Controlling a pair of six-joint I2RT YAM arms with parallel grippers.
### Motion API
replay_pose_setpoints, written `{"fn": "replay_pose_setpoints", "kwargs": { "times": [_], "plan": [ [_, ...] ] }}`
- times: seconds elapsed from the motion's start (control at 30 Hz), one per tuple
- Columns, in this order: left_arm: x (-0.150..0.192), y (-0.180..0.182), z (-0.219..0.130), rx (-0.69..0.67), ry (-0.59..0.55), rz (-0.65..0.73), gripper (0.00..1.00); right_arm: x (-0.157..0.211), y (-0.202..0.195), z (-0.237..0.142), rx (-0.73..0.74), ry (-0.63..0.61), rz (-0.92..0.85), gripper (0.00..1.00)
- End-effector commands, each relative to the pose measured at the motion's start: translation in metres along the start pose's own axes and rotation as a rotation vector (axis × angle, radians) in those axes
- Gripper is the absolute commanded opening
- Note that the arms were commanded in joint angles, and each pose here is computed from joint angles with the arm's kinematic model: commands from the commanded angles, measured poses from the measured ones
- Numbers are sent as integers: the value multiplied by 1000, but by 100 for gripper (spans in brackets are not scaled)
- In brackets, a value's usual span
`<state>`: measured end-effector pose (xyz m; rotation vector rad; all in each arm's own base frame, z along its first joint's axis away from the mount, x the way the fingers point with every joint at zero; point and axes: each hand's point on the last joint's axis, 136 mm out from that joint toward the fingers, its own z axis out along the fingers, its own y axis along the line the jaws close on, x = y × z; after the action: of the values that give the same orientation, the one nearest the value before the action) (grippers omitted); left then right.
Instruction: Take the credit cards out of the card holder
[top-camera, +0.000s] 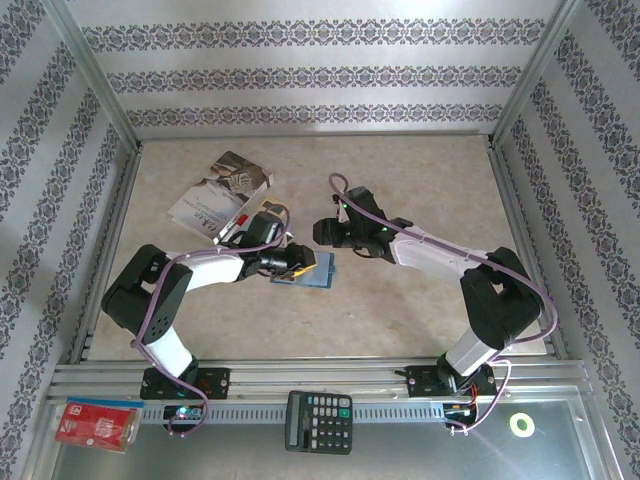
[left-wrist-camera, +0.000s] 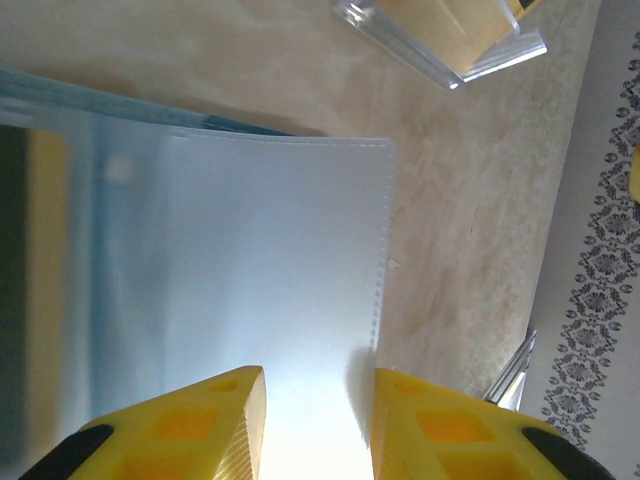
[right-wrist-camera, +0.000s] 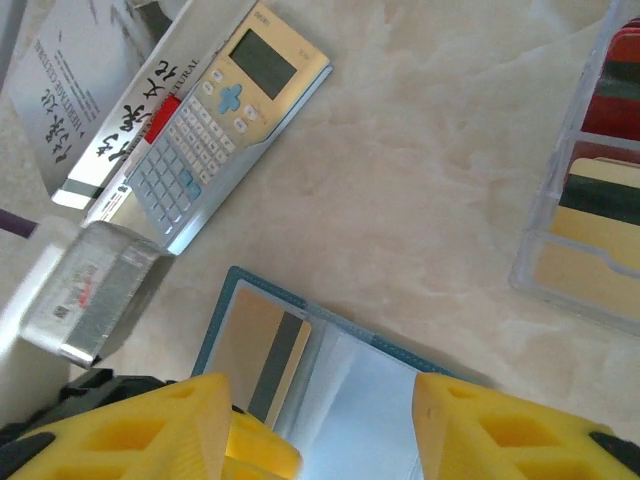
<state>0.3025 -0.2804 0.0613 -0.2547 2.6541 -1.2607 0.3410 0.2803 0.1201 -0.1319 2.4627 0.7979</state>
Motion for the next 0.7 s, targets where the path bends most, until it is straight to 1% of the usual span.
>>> {"fn": "replay_pose_setpoints", "kwargs": {
  "times": [0.0, 0.1, 0.17, 0.23, 0.33, 0.53, 0.67],
  "plan": [
    [-9, -8, 12, 28, -39, 3, 32, -12, 2, -7, -29, -71, 11, 52],
    [-12, -8, 9, 33, -66, -3, 33, -8, -1, -7, -36, -69, 44, 52],
    [-15, -9, 1, 19, -86, 24, 33, -6, -2, -6, -38, -68, 61, 52],
    [-20, -8, -9, -9, -111, 55, 33, -4, -3, -4, -43, -68, 84, 51],
    [-27, 3, -27, -75, -141, 67, 33, 0, 1, 0, -61, -57, 110, 50],
    [-42, 44, -67, -232, -225, -5, 33, 22, 23, 16, -90, 0, 189, 48],
    [-48, 61, -83, -253, -260, -53, 33, 39, 40, 30, -155, 35, 295, 47]
  ]
}}
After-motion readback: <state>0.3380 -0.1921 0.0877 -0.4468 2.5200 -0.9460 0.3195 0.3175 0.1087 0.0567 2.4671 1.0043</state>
